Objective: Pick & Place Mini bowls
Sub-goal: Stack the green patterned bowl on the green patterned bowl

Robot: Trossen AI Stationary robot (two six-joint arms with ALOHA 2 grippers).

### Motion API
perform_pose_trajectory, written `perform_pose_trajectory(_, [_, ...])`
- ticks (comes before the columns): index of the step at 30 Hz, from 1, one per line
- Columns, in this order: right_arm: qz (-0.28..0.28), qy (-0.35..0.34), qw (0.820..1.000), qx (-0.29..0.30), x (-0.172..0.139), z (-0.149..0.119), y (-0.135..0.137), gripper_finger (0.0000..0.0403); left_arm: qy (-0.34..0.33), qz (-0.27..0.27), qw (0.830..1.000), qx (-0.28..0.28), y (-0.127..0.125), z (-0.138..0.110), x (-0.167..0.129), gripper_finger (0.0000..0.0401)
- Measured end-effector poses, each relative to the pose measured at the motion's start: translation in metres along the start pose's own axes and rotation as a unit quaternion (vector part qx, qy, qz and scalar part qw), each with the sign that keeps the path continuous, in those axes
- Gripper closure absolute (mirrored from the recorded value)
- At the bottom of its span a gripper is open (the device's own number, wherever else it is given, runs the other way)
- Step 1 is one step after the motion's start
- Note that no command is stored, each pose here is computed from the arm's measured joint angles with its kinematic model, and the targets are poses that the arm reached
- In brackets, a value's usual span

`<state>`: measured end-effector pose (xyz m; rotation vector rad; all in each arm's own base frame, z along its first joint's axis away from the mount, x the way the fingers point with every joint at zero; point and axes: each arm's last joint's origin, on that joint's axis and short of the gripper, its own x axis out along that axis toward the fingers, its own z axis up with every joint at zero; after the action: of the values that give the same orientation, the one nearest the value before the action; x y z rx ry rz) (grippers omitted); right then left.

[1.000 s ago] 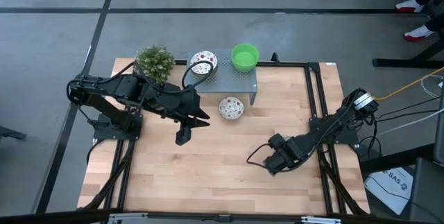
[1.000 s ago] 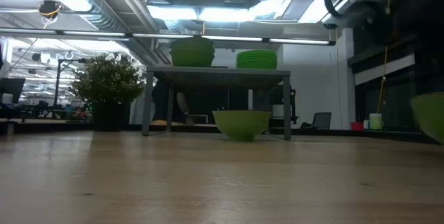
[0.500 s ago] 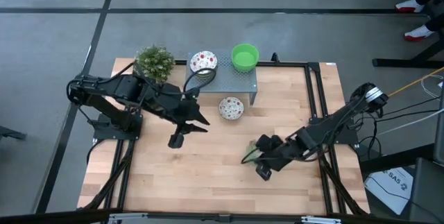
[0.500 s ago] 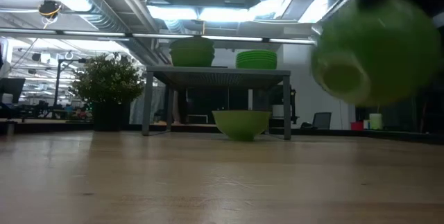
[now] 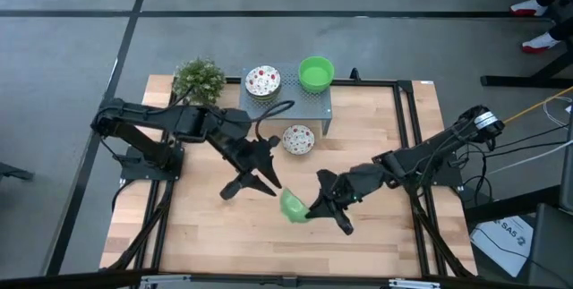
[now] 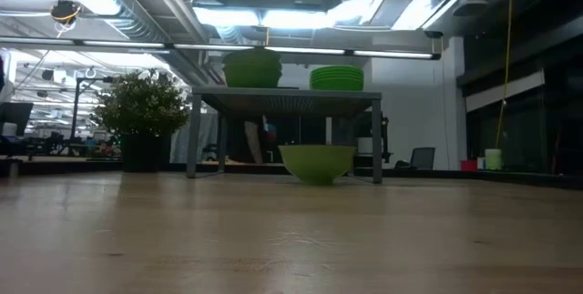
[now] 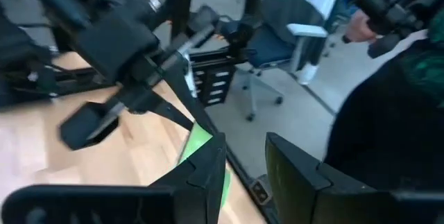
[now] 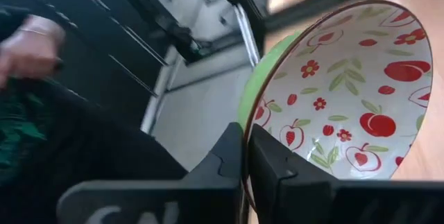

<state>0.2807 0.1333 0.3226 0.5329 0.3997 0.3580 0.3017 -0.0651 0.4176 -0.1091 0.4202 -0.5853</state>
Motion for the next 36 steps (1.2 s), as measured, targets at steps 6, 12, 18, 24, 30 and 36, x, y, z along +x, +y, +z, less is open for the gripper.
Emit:
perform_pose_trajectory(6, [0.043,-0.036,0.998,-0.034,-0.001,0.016,-0.005,0.0392,0.003,-0.033,0.999,-0.030,0.016,-0.001,-0.003,0.0281])
perform_pose_trajectory(12, [0.084,-0.052,0.994,-0.052,-0.004,0.026,-0.008,0.0392,0.013,-0.015,0.999,-0.034,0.029,-0.004,-0.008,0.0236])
perform_pose_trajectory(18, [0.100,-0.063,0.991,-0.068,-0.005,0.032,-0.011,0.0392,0.020,-0.033,0.998,-0.039,0.034,-0.006,-0.009,0.0207])
perform_pose_trajectory(24, [0.127,-0.083,0.984,-0.095,-0.007,0.040,-0.013,0.0392,0.049,-0.066,0.995,-0.061,0.041,-0.015,0.005,0.0209])
perform_pose_trajectory(30, [0.142,-0.105,0.977,-0.115,-0.010,0.047,-0.016,0.0392,0.057,-0.147,0.985,-0.070,0.046,-0.020,0.020,0.0220])
perform_pose_trajectory(36, [0.167,-0.125,0.968,-0.137,-0.012,0.054,-0.017,0.0392,0.034,-0.184,0.981,-0.045,0.045,-0.015,0.021,0.0250])
